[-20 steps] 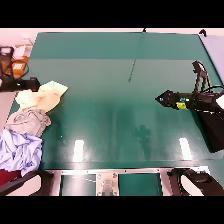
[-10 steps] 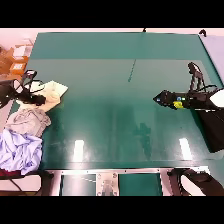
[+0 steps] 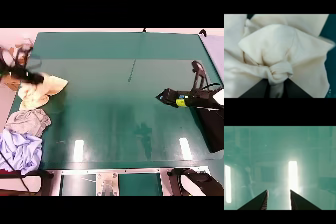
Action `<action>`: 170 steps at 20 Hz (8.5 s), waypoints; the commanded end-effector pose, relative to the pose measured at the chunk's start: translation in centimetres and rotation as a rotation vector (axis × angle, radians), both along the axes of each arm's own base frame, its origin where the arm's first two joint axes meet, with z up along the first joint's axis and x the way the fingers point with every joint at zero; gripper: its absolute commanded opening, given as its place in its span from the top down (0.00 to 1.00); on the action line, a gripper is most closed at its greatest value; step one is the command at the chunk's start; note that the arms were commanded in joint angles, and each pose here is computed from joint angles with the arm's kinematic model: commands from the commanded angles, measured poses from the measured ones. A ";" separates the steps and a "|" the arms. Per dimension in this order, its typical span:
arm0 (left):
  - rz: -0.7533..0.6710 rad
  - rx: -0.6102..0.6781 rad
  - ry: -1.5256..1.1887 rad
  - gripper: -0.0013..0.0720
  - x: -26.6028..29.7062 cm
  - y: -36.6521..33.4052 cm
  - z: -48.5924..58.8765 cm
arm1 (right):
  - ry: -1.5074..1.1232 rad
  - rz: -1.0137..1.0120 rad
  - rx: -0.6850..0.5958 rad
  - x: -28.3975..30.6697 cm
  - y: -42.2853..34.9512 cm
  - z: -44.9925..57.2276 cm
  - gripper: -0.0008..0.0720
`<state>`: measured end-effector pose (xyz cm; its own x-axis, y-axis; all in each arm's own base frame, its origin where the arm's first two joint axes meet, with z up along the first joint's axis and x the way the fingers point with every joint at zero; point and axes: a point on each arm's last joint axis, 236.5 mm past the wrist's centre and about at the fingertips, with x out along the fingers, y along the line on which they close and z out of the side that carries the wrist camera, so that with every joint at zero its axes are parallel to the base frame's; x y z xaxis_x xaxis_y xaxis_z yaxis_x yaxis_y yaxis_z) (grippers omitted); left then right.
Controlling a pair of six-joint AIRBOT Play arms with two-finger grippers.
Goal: Fold the shirts.
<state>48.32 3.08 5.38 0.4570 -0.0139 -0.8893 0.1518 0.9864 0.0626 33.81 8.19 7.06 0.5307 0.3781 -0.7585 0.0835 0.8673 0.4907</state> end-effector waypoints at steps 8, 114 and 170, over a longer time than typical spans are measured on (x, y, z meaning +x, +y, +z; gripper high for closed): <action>-0.673 -0.432 -0.097 0.94 -9.4 -36.6 11.8 | 0.018 -0.228 0.002 0.1 -9.5 2.2 0.55; -0.020 -0.684 0.096 0.94 -10.4 -20.7 -6.6 | 0.351 0.045 0.329 -1.6 2.0 -15.5 0.48; -0.037 -0.702 -0.130 0.08 9.3 -23.4 -2.4 | -0.001 -0.181 0.260 18.0 -14.2 -8.2 0.64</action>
<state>56.16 -22.54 2.84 0.5351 -0.5845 -0.6100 0.2737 0.8030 -0.5294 51.91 -6.22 3.04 0.6607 0.4330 -0.6131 0.1735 0.7066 0.6860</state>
